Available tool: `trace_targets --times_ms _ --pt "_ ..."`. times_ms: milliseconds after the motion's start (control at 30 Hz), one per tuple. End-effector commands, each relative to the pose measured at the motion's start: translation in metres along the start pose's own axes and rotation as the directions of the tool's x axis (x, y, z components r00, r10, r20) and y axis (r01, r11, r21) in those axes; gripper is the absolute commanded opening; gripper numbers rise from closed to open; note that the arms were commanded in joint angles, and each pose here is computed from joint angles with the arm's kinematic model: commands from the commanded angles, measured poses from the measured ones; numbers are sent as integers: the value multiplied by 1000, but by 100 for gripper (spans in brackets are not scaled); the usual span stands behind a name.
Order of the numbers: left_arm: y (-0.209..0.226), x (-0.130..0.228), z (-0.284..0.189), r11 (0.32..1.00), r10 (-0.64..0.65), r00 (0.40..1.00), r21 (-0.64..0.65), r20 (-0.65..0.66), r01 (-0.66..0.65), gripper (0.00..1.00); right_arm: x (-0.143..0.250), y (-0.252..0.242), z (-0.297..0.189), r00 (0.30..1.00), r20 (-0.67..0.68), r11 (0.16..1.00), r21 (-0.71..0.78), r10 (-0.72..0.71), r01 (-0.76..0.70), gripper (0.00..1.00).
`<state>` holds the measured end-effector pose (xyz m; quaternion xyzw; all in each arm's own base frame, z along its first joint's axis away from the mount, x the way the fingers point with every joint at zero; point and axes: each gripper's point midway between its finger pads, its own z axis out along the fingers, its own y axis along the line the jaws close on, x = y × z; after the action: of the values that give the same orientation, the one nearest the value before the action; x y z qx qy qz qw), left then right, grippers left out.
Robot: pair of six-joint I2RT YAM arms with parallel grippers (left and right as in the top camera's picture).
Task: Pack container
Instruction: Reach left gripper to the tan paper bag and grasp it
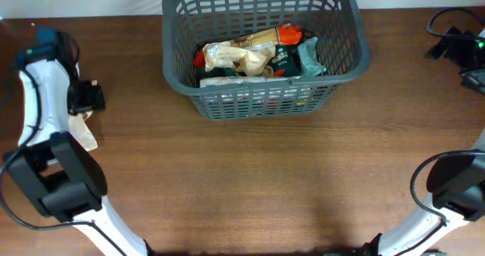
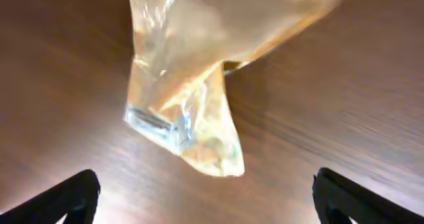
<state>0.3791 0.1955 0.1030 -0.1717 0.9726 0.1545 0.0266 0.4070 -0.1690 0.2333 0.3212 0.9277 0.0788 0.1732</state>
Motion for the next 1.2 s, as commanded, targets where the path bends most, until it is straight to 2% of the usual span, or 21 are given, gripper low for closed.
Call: trace_targets --times_ms 0,300,467,567,600,633,667,700,733,867,967,1100,1167 --pt "11 8 27 998 -64 997 11 -36 64 97 0 3 -8 1000 18 1000 -9 -6 6 99" --pt "32 2 81 991 -135 990 5 -35 136 98 0 2 -8 1000 18 1000 -8 -6 6 99" --pt "1 -4 105 988 -27 999 154 -34 32 94 0 3 -8 1000 18 1000 -9 -6 6 99" --pt "-6 0 118 986 -10 998 168 -59 20 93 0 2 -8 1000 18 1000 -8 -6 6 99" --pt "-8 1 121 985 8 998 174 -65 3 89 0 2 -8 1000 18 1000 -8 -6 6 99" --pt "-14 4 127 978 67 996 204 -67 -52 61 0 3 -8 1000 18 1000 -9 -6 6 99" --pt "-14 5 128 977 71 995 205 -69 -56 33 0 3 -8 1000 18 1000 -9 -6 6 99" --pt "-15 5 130 977 73 995 206 -73 -56 12 0 3 -8 1000 18 1000 -9 -6 6 99" --pt "-15 6 130 977 72 995 207 -75 -55 2 0 3 -8 1000 18 1000 -9 -6 6 99" --pt "-16 2 108 971 79 995 233 -67 -61 2 0 2 -8 1000 18 1000 -8 -6 6 99" --pt "-14 -18 68 963 69 998 263 2 -67 2 0 2 -8 1000 18 1000 -8 -6 6 99" --pt "-8 -67 -32 945 29 973 312 230 -102 2 0 3 -8 1000 18 1000 -9 -6 6 99" --pt "-8 -91 -99 929 4 919 339 394 -149 2 0 2 -8 1000 18 1000 -8 -6 6 99"
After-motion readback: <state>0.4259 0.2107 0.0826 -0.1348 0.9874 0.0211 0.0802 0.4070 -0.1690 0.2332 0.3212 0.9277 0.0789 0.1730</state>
